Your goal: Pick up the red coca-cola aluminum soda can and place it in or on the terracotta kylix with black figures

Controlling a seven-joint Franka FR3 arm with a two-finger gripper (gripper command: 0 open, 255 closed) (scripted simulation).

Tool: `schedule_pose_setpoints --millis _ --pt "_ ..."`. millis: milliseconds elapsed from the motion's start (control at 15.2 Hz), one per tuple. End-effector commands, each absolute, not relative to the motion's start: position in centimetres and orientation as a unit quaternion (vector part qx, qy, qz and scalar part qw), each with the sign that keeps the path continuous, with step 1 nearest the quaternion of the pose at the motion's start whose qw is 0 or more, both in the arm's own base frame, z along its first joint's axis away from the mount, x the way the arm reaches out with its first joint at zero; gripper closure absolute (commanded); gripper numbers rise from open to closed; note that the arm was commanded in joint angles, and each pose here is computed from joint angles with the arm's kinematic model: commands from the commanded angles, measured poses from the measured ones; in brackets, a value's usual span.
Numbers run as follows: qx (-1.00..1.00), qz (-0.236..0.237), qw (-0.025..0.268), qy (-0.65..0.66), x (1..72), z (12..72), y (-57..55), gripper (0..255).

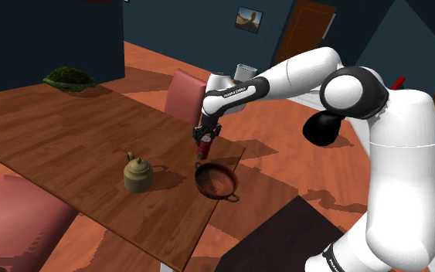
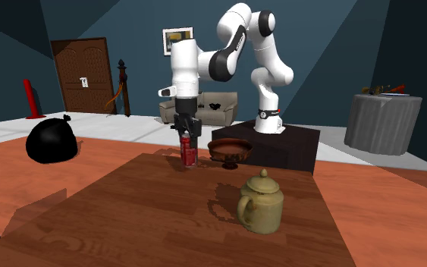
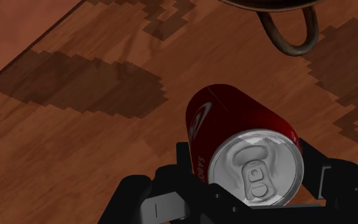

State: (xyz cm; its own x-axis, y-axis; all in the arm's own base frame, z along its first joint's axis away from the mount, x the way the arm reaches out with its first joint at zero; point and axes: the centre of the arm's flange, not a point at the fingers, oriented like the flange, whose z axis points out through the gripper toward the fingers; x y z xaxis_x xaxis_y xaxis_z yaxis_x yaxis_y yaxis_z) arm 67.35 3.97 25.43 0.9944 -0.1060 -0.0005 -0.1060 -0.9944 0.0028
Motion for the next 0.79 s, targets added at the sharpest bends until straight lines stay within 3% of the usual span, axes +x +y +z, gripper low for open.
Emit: schedule_pose_setpoints --millis 0,726 --pt "0.999 0.0 0.001 -0.053 67.4 26.6 3.9 255" --pt "0.999 0.0 0.001 -0.053 67.4 32.4 3.9 255"
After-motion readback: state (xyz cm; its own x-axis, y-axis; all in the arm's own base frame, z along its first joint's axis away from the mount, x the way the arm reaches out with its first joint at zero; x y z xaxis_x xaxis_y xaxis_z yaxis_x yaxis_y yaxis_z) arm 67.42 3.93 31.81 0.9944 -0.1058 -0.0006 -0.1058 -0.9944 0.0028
